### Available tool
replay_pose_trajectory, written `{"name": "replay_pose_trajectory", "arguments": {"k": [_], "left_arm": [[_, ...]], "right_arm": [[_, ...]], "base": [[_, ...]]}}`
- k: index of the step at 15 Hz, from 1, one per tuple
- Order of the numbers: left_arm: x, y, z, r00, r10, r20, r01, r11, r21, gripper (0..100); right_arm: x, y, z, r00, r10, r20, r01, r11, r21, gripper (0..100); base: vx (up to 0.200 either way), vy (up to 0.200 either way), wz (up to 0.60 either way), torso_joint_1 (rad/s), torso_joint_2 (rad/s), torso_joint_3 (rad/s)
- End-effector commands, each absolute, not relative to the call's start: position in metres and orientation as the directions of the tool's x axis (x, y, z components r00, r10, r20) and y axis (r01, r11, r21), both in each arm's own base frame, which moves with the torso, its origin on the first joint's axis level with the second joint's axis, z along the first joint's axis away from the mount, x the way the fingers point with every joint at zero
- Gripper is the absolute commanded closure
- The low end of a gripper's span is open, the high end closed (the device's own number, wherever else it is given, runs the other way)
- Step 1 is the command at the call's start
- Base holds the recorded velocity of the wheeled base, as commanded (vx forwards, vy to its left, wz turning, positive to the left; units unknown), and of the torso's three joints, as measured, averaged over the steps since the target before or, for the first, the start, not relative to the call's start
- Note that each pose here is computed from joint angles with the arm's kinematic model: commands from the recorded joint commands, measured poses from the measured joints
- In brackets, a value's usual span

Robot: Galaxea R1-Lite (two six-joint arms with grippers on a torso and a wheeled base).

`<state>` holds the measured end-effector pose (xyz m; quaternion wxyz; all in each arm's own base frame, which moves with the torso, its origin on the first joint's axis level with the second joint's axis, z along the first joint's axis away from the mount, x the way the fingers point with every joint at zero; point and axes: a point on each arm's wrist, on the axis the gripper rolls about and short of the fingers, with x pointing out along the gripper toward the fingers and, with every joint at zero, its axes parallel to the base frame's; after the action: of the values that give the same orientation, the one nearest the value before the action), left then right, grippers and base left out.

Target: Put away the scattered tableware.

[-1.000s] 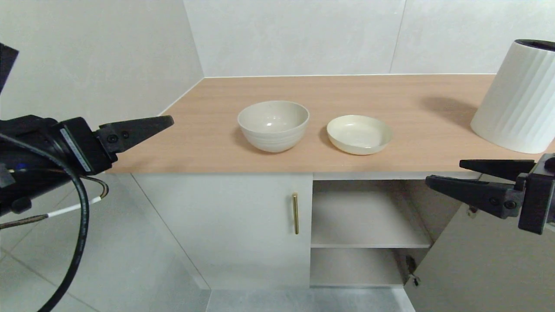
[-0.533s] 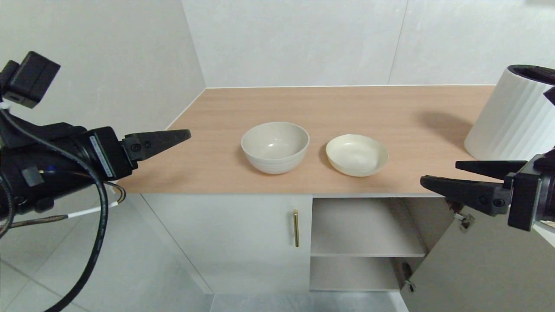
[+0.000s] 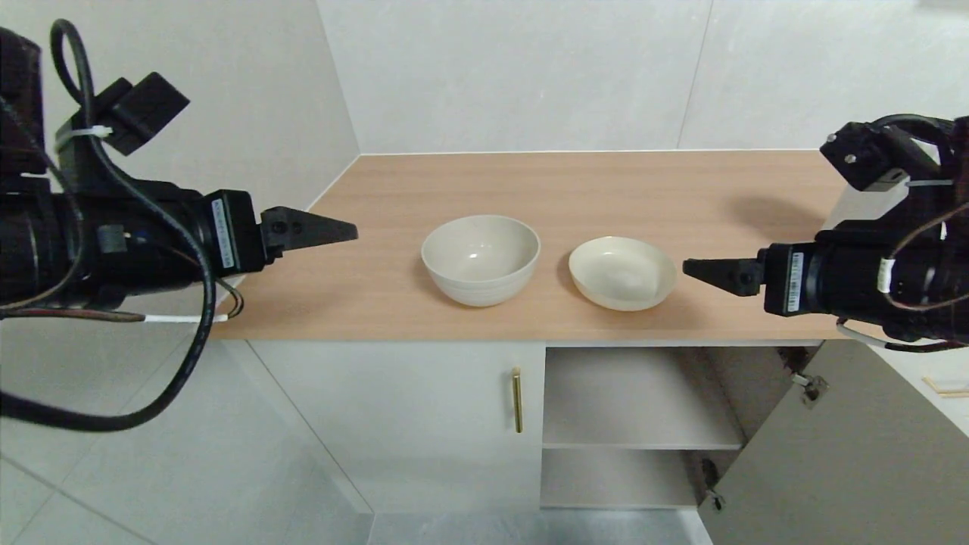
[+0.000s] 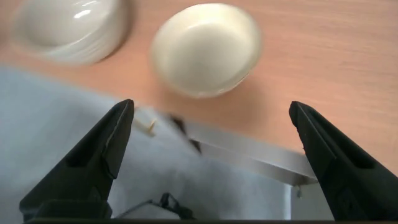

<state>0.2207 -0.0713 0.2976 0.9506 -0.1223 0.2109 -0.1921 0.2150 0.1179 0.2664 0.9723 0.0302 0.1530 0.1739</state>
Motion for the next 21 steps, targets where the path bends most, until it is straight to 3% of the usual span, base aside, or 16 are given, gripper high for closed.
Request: {"name": "replay_pose_trajectory", "arguments": {"k": [1, 2, 5, 7, 11, 19, 20, 21], "left_arm": [[0.251, -0.081, 0.289, 0.832, -0.407, -0.376, 0.300, 0.901, -0.312, 0], [0.261, -0.084, 0.288, 0.842, -0.392, -0.370, 0.289, 0.907, -0.306, 0], [0.285, -0.107, 0.261, 0.870, -0.216, -0.443, 0.123, 0.965, -0.230, 0], [0.298, -0.124, 0.254, 0.901, -0.205, -0.382, 0.123, 0.966, -0.229, 0], [0.324, -0.155, 0.225, 0.921, -0.156, -0.356, 0.089, 0.977, -0.196, 0], [0.333, -0.169, 0.210, 0.923, -0.153, -0.352, 0.090, 0.978, -0.189, 0], [0.333, -0.170, 0.210, 0.923, -0.156, -0.353, 0.093, 0.978, -0.188, 100], [0.332, -0.172, 0.210, 0.922, -0.161, -0.353, 0.099, 0.977, -0.188, 100]], "right_arm": [[0.241, 0.130, 0.257, 0.895, 0.302, -0.329, -0.283, 0.953, 0.105, 0], [0.249, 0.132, 0.257, 0.909, 0.259, -0.326, -0.240, 0.966, 0.096, 0], [0.266, 0.139, 0.245, 0.927, 0.140, -0.348, -0.102, 0.987, 0.127, 0], [0.266, 0.139, 0.246, 0.931, 0.139, -0.339, -0.097, 0.986, 0.138, 0], [0.269, 0.140, 0.243, 0.932, 0.125, -0.341, -0.084, 0.988, 0.133, 0], [0.267, 0.140, 0.244, 0.934, 0.122, -0.336, -0.082, 0.988, 0.133, 0], [0.266, 0.140, 0.245, 0.934, 0.124, -0.335, -0.083, 0.987, 0.134, 0], [0.265, 0.140, 0.247, 0.936, 0.127, -0.329, -0.086, 0.987, 0.135, 0]], "base": [[0.000, 0.000, 0.00, 0.000, 0.00, 0.000], [0.000, 0.000, 0.00, 0.000, 0.00, 0.000], [0.000, 0.000, 0.00, 0.000, 0.00, 0.000], [0.000, 0.000, 0.00, 0.000, 0.00, 0.000], [0.000, 0.000, 0.00, 0.000, 0.00, 0.000], [0.000, 0.000, 0.00, 0.000, 0.00, 0.000], [0.000, 0.000, 0.00, 0.000, 0.00, 0.000], [0.000, 0.000, 0.00, 0.000, 0.00, 0.000]]}}
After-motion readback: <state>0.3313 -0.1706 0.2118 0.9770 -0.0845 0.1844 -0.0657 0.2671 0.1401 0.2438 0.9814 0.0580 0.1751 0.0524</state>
